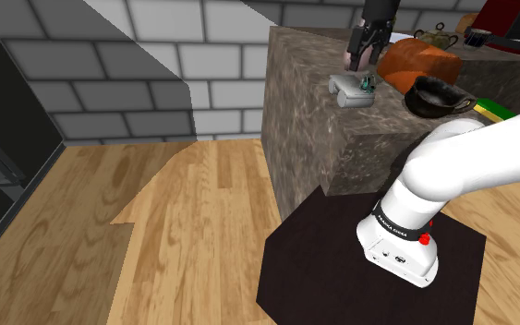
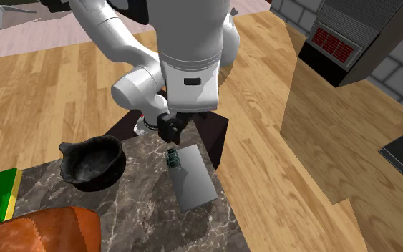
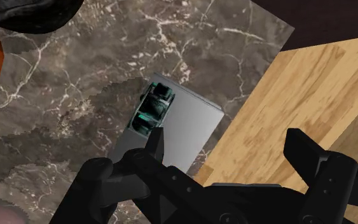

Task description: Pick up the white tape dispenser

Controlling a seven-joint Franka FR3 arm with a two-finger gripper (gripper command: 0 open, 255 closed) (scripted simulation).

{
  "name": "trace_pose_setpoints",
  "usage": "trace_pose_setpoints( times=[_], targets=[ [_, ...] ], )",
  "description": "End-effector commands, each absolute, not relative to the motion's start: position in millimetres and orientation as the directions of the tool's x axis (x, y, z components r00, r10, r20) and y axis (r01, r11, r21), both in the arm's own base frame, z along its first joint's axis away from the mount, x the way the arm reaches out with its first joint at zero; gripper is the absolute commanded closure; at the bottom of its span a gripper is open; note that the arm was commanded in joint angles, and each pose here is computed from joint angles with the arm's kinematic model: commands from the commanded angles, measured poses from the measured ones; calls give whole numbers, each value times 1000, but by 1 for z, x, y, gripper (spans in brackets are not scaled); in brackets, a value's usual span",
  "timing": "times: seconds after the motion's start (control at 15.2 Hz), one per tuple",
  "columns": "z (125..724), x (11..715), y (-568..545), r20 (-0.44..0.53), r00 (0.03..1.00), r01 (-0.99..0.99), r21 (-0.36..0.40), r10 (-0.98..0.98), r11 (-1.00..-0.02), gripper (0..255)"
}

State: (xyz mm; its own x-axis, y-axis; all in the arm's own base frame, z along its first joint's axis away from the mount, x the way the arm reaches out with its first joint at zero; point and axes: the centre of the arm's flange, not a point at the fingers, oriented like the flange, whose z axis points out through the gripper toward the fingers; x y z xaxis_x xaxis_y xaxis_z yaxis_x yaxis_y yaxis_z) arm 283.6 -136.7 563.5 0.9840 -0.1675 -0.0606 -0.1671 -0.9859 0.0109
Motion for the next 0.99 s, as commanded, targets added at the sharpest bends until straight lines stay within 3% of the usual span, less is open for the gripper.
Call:
trace_pose_setpoints(
  times=[0.0, 0.86, 0.92],
  targets=[
    [557, 281, -162, -45, 983, -180, 15, -180, -984, 0],
    [510, 276, -201, -22, 980, -200, 18, -200, -980, 0],
    [510, 275, -201, -22, 980, -200, 18, -200, -980, 255]
  ],
)
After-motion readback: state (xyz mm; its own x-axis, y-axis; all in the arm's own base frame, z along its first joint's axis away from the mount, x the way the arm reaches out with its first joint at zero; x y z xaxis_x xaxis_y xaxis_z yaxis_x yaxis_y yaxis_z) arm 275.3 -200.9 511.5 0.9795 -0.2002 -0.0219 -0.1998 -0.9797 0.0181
